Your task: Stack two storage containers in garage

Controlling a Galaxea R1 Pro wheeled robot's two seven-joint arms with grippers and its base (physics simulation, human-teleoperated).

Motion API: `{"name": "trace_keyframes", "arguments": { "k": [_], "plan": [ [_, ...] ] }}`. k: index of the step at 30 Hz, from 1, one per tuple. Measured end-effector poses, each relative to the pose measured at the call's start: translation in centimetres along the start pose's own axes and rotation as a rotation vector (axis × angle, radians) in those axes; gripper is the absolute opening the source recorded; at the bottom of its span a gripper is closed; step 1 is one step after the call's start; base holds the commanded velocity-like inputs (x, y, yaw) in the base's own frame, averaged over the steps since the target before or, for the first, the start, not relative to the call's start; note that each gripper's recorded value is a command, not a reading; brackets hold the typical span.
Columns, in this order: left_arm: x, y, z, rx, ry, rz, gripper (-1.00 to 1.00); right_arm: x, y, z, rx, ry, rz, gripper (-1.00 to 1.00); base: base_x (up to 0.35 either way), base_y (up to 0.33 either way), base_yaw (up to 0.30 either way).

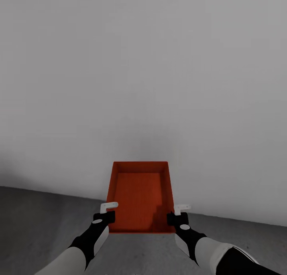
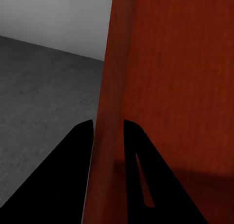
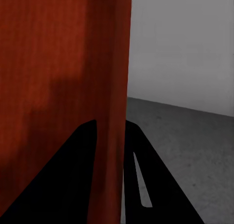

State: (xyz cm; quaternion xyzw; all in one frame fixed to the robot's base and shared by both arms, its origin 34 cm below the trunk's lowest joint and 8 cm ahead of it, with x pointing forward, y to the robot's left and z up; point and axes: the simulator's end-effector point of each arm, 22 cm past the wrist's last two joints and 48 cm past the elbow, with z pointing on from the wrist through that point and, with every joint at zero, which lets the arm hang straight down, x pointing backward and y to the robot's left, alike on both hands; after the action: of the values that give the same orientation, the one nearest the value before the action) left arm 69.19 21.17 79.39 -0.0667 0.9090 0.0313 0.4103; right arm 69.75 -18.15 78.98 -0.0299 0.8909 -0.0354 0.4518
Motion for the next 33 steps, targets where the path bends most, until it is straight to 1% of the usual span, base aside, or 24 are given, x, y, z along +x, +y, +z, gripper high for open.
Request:
{"name": "trace_keyframes", "arguments": {
  "k": [18, 33],
  "plan": [
    [0.4, -0.1, 0.2, -0.001, 0.008, 0.002, -1.00, 0.5, 0.0, 0.2, -0.002, 0.007, 0.002, -1.00, 0.000, 0.000, 0.005],
    [1.6, 0.0, 0.7, -0.003, 0.030, 0.005, -1.00, 1.8, 0.1, 0.6, -0.003, 0.030, 0.001, -1.00, 0.000, 0.000, 0.000]
  ]
}}
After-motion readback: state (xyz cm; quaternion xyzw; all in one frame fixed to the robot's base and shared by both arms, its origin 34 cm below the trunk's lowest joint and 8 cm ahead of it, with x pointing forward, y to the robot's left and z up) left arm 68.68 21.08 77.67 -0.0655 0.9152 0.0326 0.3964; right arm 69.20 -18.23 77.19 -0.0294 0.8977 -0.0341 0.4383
